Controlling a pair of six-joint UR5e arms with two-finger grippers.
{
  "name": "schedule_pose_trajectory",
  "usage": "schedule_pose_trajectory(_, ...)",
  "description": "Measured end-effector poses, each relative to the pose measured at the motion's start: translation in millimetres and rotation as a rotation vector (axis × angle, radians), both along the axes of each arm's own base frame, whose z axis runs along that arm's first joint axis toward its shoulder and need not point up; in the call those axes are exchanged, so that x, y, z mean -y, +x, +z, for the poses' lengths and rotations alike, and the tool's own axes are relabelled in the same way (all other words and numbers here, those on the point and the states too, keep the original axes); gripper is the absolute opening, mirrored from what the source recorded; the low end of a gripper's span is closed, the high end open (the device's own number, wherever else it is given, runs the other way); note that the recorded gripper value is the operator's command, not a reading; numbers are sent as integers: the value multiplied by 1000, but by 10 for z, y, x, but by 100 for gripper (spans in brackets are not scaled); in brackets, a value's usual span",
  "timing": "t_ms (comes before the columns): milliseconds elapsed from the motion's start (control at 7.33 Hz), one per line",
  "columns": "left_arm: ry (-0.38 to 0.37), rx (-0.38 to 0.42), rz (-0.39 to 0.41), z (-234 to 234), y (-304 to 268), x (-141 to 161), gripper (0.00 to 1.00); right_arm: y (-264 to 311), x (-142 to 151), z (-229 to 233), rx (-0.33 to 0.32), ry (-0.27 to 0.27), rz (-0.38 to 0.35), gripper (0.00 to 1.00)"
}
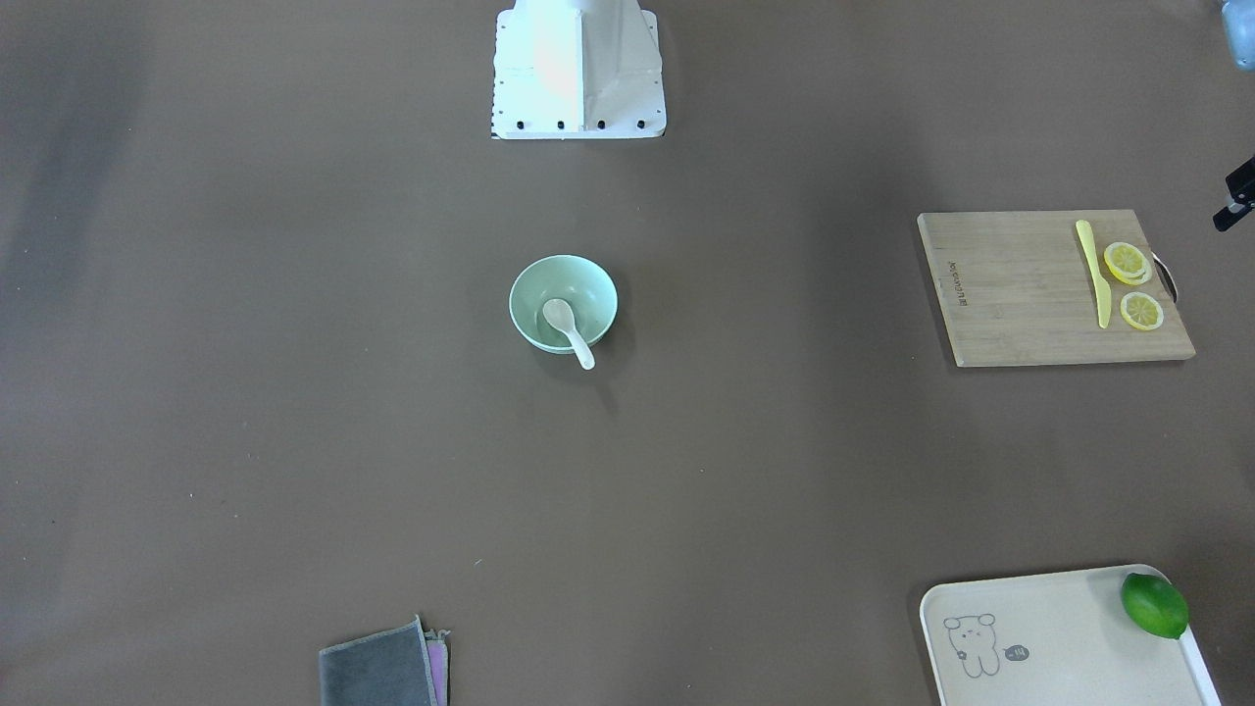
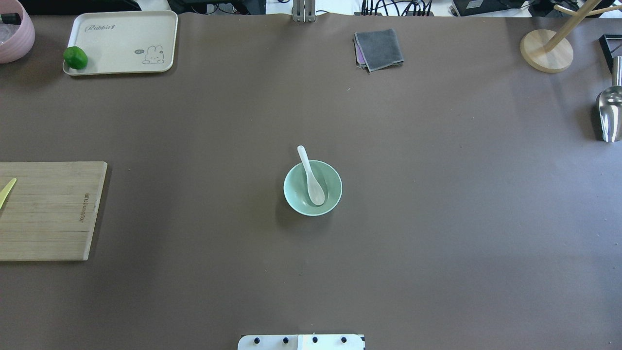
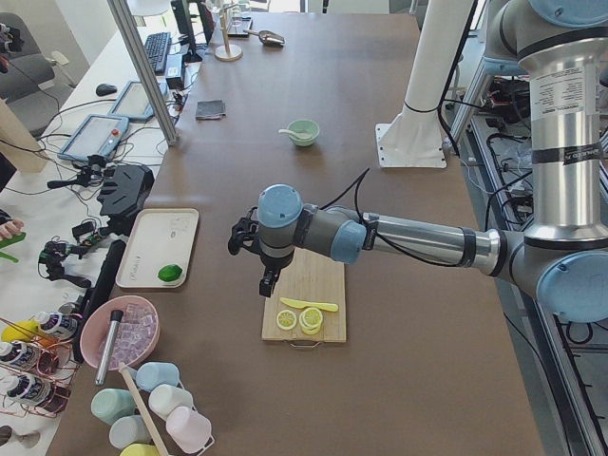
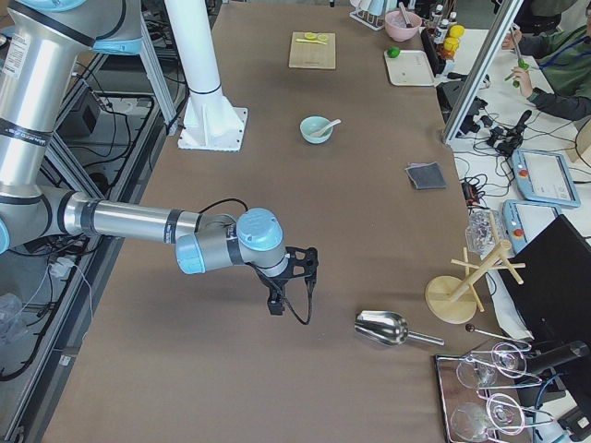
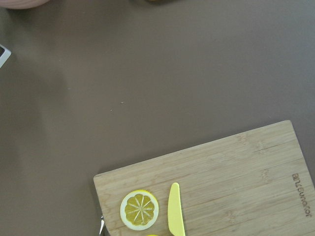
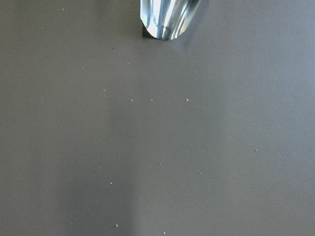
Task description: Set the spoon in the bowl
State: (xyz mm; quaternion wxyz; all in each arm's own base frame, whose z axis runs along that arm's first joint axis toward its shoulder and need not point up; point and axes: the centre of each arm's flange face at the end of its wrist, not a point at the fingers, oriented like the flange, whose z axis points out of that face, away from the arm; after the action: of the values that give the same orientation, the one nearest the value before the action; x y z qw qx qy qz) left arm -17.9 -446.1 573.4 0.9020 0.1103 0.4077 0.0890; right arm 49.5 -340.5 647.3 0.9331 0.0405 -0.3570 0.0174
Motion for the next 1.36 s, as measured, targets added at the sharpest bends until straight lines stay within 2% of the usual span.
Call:
schedule_pose_trajectory(273, -31, -4, -15, 133, -101, -161, 98, 118, 5, -321, -25, -46, -38, 100)
schedule_pose_trajectory(409, -61, -5, -15, 258, -110, -293, 98, 176, -16, -476, -26, -78, -36, 100)
schedule_pose_trajectory(682, -126, 7, -16, 548, -130, -517, 98, 207, -32, -563, -20, -100, -33, 100)
schedule_pose_trajectory(955, -122, 7, -21, 542, -161, -666, 98, 209, -36, -569, -17, -103, -33, 100)
schedule_pose_trajectory(1364, -102, 4, -33, 438, -205, -704, 98, 208, -37, -570, -16, -104, -33, 100)
